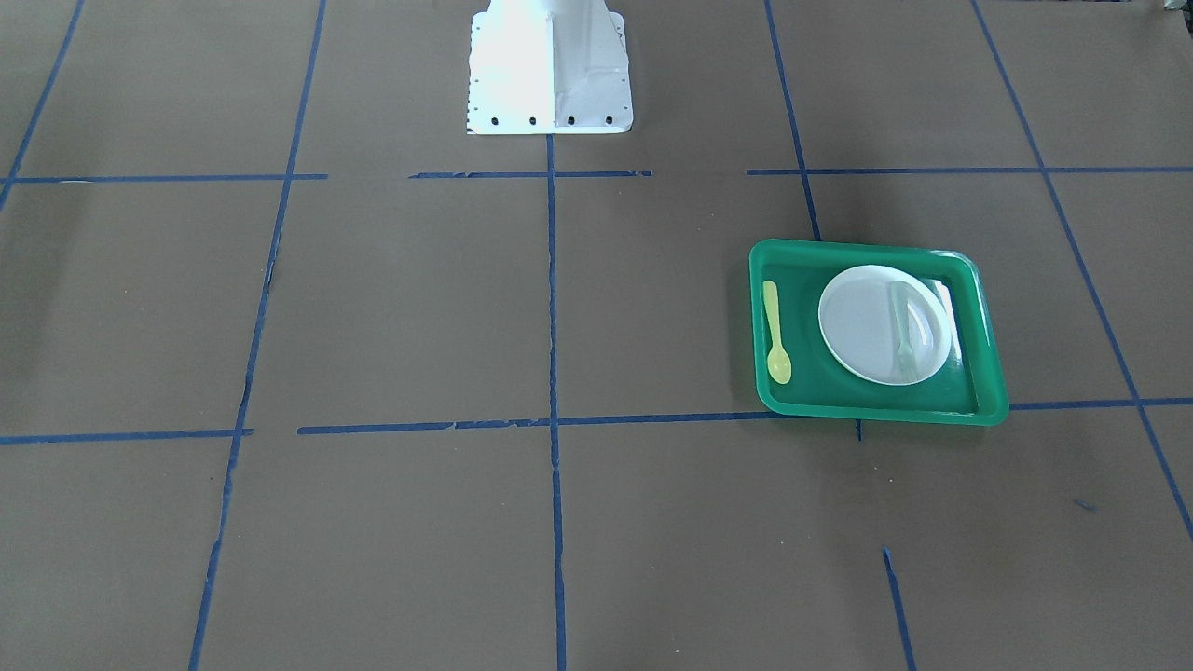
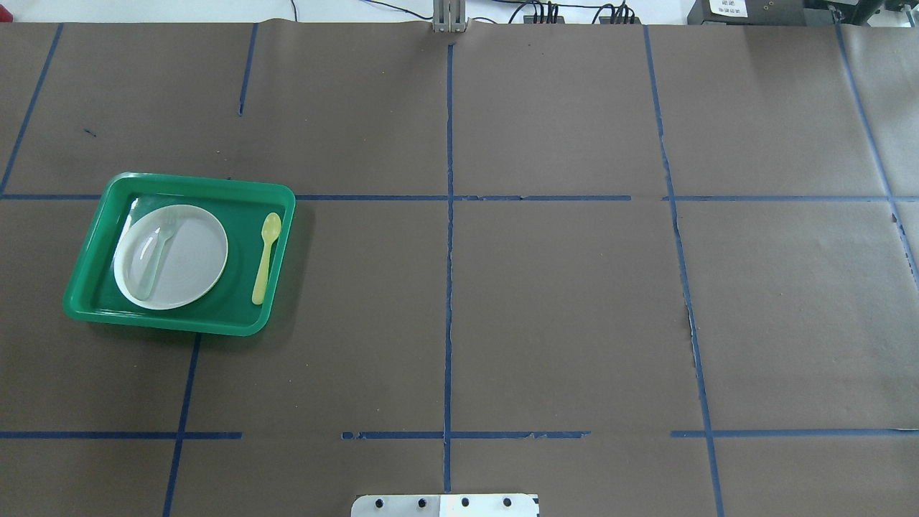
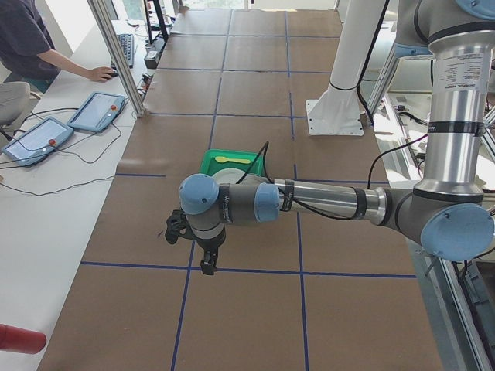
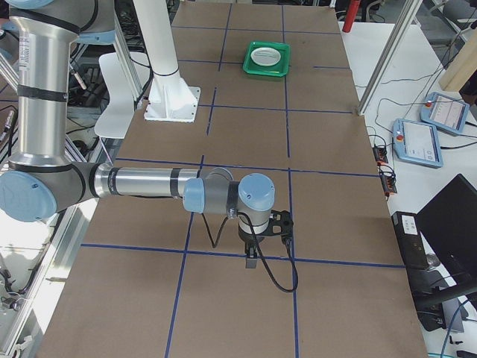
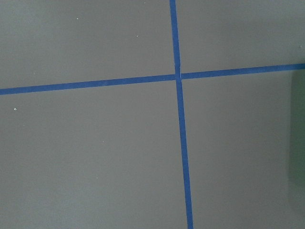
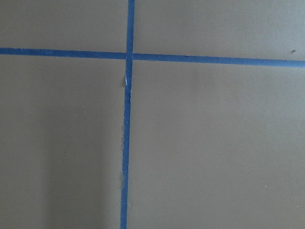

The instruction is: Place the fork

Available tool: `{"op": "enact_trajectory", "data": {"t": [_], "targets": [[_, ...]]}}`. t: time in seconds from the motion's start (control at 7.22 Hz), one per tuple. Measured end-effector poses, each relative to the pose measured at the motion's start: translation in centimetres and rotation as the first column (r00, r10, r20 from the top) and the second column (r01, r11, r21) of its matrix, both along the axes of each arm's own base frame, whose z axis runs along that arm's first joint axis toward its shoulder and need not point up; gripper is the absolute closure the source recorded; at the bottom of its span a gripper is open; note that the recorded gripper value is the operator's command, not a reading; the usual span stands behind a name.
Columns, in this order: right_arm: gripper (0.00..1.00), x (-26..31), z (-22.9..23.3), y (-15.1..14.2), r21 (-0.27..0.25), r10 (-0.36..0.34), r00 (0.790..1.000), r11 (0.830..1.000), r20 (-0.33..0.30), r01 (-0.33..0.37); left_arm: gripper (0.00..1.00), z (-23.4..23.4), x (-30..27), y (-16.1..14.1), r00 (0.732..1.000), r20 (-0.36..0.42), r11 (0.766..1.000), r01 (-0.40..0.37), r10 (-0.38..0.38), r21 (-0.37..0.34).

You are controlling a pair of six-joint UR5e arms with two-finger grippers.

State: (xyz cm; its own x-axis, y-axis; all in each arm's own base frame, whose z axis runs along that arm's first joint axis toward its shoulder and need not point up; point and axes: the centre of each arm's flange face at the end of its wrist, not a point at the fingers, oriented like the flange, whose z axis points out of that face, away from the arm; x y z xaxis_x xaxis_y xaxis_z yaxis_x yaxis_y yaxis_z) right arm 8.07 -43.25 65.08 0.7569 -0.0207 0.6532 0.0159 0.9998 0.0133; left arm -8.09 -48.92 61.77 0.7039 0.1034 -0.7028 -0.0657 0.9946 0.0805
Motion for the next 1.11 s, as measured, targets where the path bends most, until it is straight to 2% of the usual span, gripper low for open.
{"op": "enact_trajectory", "data": {"t": [0.42,0.69,1.11], "targets": [[0.00,0.0,0.0,0.0,-0.001,0.001,1.000,1.000,0.000,-0.001,0.00,-3.6,4.0,-1.9,1.000,-0.007,0.999,0.000,0.000,0.045],[0.00,0.0,0.0,0.0,-0.001,0.001,1.000,1.000,0.000,-0.001,0.00,-7.1,11.8,-2.7,0.999,-0.031,0.999,0.009,-0.008,0.046],[0.00,0.0,0.0,0.0,0.000,0.000,1.000,1.000,0.000,0.000,0.00,-9.8,24.7,-1.4,0.997,-0.072,0.994,0.048,-0.041,0.094]]}}
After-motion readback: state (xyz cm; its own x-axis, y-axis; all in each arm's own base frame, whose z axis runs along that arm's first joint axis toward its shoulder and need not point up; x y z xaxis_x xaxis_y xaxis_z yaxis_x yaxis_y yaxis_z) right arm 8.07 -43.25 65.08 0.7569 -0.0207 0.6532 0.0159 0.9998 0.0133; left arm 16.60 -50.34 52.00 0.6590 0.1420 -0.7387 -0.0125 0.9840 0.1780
